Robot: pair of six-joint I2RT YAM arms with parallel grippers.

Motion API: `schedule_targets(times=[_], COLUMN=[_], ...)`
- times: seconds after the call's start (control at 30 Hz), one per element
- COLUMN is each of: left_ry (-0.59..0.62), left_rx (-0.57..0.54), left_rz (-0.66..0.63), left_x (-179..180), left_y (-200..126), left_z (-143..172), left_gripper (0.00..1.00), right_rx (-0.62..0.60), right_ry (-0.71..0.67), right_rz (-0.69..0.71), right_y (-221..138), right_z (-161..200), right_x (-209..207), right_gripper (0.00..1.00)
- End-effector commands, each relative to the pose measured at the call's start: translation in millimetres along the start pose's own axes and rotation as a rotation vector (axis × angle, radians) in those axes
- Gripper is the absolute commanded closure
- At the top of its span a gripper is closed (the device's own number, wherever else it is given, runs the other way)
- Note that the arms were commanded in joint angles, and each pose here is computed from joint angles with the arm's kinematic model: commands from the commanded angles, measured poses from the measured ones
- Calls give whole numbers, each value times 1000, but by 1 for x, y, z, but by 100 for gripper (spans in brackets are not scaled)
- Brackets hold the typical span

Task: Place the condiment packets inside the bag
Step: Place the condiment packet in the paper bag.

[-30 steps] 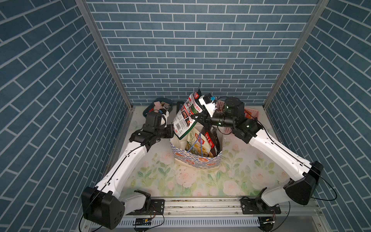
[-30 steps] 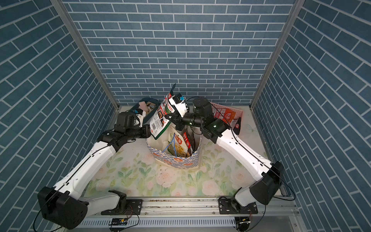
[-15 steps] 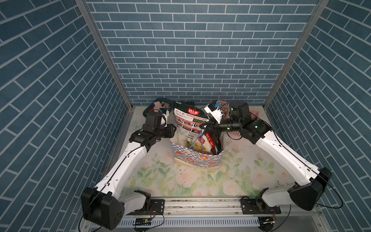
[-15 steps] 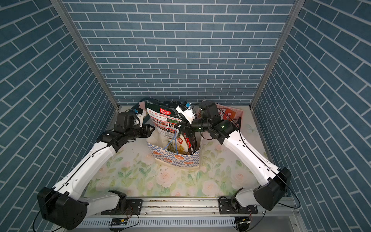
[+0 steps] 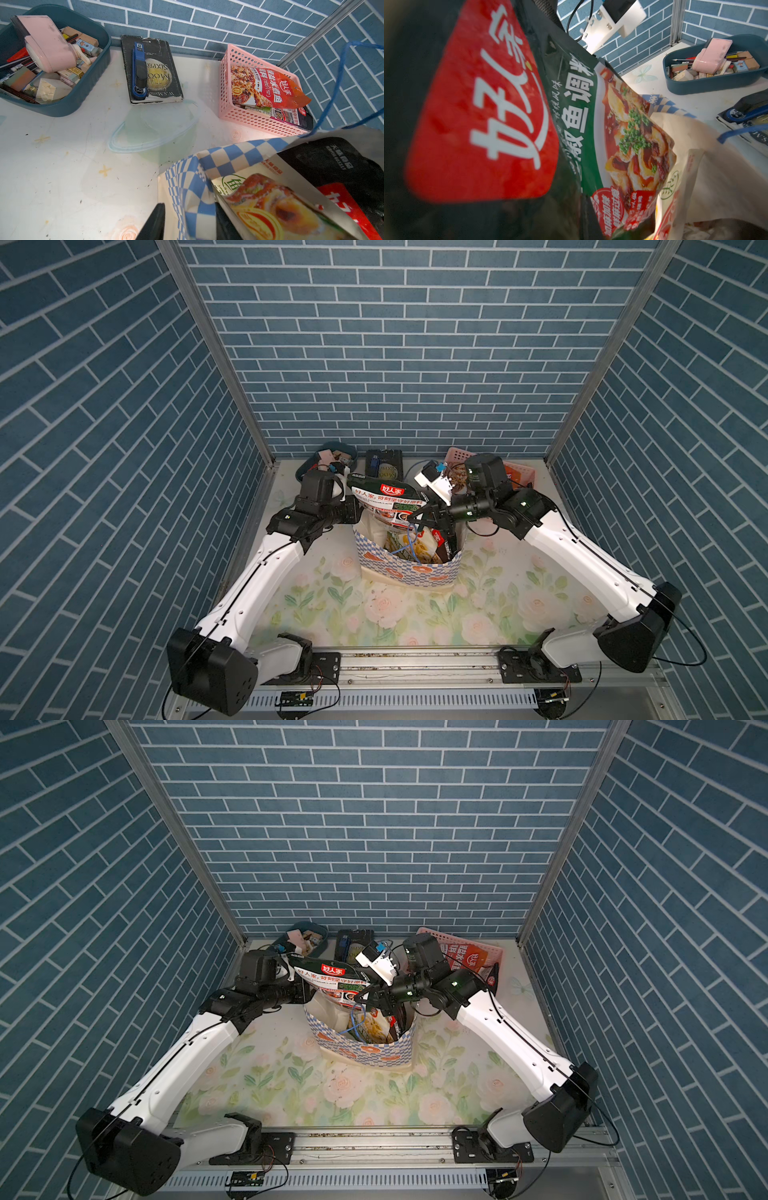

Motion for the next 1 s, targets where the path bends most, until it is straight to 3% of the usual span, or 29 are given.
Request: schedule_targets(times=[0.0,0.17,0.3,0.43,0.53,0.67,0.9,0.93,0.97], left_ry=[9,7,1,-6,-8,-9,-5,-7,-7], left_rx=[-12,-15,-16,-17,-12,-4,1,2,3], left_rz=[-5,-3,4,12,15,22,11,12,14], left_x=[-1,-1,-2,-4,-4,-5,-3,-3,-3], left_y=[-2,-2,-1,-1,0,1,0,1,1], left_z=[-9,-10,-11,-10,-8,-8,-6,-6,-6], left_gripper=[59,59,60,60,60,60,60,60,60], right_rx=[-19,-33,-119,-182,-233,-299,-202,-182,-170], right_ry=[23,34,76,34,3,-10,16,22,26], right_rz=[-63,-27,-33,-47,38,251,344,350,358], right_y=[-15,-18,-10,1,9,20,45,49,51], right_z=[3,8,-8,-20,-25,-23,11,16,19], right_x=[24,19,11,18,9,-16,-30,-31,-32], right_gripper=[100,100,100,100,100,100,100,96,86])
Point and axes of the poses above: each gripper's point midway between its finger pads, its own y axis out along the fingers, its own x axis along the line the jaws close on, z = x × y, the point moved 2 cm from there along -y, back along the fingers, and after that the axes turned 7 degrees about y, right-handed, at the moved point
